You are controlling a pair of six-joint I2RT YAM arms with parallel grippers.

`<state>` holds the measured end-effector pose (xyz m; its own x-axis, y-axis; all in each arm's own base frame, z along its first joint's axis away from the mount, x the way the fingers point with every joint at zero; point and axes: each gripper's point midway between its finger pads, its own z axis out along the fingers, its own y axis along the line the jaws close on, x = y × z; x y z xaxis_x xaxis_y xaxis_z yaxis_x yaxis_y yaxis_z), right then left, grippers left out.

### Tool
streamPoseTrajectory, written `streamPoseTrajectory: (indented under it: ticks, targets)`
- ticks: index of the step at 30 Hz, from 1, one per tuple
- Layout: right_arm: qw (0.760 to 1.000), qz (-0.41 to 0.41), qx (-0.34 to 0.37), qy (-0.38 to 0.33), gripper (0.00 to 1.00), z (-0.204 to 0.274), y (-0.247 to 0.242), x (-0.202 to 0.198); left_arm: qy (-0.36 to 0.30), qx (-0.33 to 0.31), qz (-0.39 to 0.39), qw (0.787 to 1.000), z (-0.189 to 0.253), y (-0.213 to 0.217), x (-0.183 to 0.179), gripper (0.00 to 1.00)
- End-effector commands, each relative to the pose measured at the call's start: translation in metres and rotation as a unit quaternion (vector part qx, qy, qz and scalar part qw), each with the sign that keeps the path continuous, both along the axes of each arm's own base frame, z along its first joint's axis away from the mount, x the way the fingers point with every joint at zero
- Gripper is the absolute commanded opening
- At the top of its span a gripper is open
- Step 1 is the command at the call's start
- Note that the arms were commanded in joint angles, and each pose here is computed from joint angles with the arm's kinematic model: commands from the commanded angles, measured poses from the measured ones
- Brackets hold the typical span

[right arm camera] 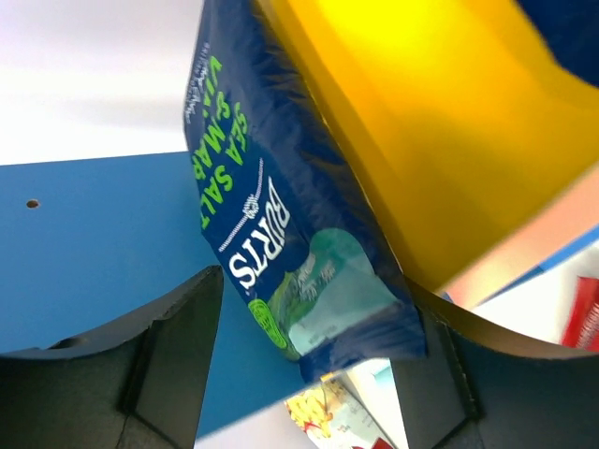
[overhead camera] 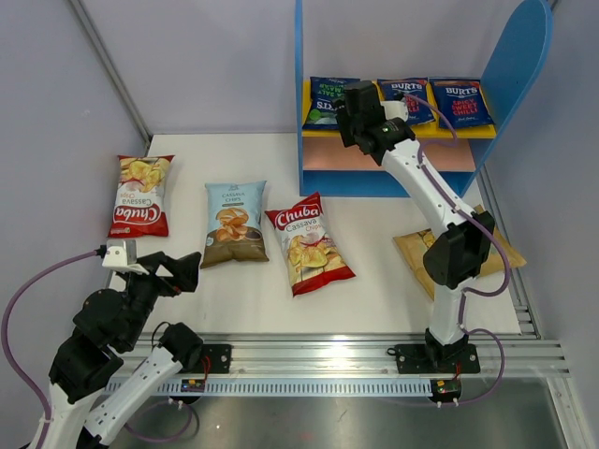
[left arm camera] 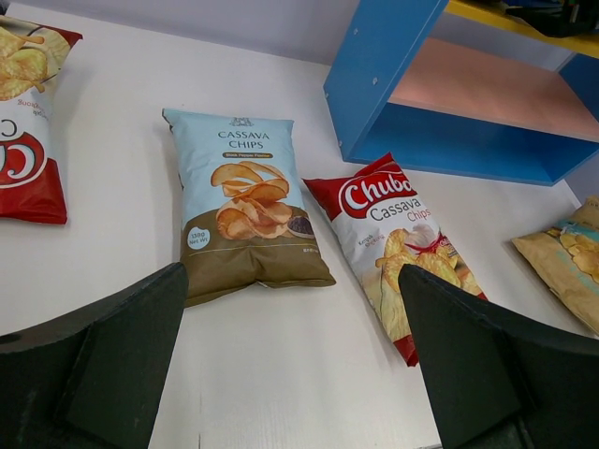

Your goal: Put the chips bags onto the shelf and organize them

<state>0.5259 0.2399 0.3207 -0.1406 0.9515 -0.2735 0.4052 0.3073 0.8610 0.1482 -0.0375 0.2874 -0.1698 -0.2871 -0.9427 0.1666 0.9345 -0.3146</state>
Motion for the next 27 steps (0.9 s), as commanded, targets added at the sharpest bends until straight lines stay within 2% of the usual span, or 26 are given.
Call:
streamPoseTrajectory:
  ticks: [1, 5, 10, 18, 19, 22, 27]
  targets:
    - [0.998, -0.021, -0.033, 0.041, 0.75, -0.011, -0.021, -0.022, -0.016, -0.015, 0.019, 1.000, 0.008, 0.007, 0.001, 0.99]
    - [0.999, -0.014, -0.028, 0.029, 0.70, -0.002, -0.022, -0.029, -0.014, -0.014, 0.023, 1.000, 0.007, 0.008, 0.001, 0.99]
    - [1.000, -0.006, -0.020, 0.014, 0.41, 0.001, -0.020, -0.030, -0.015, -0.016, 0.026, 0.999, 0.008, 0.009, 0.001, 0.99]
    - [1.000, -0.001, -0.026, 0.001, 0.38, 0.012, -0.025, -0.027, -0.014, -0.019, 0.033, 0.999, 0.007, 0.012, 0.001, 0.99]
    - [1.000, 0.003, -0.026, -0.002, 0.39, 0.014, -0.025, -0.026, -0.013, -0.018, 0.034, 0.999, 0.007, 0.012, 0.001, 0.99]
    - [1.000, 0.022, -0.019, -0.011, 0.67, 0.023, -0.021, -0.031, -0.009, -0.014, 0.034, 0.999, 0.005, 0.011, 0.003, 0.99]
    - [0.998, 0.046, -0.017, -0.047, 0.76, 0.048, -0.021, -0.043, 0.009, 0.001, 0.042, 0.999, 0.001, 0.009, 0.009, 0.99]
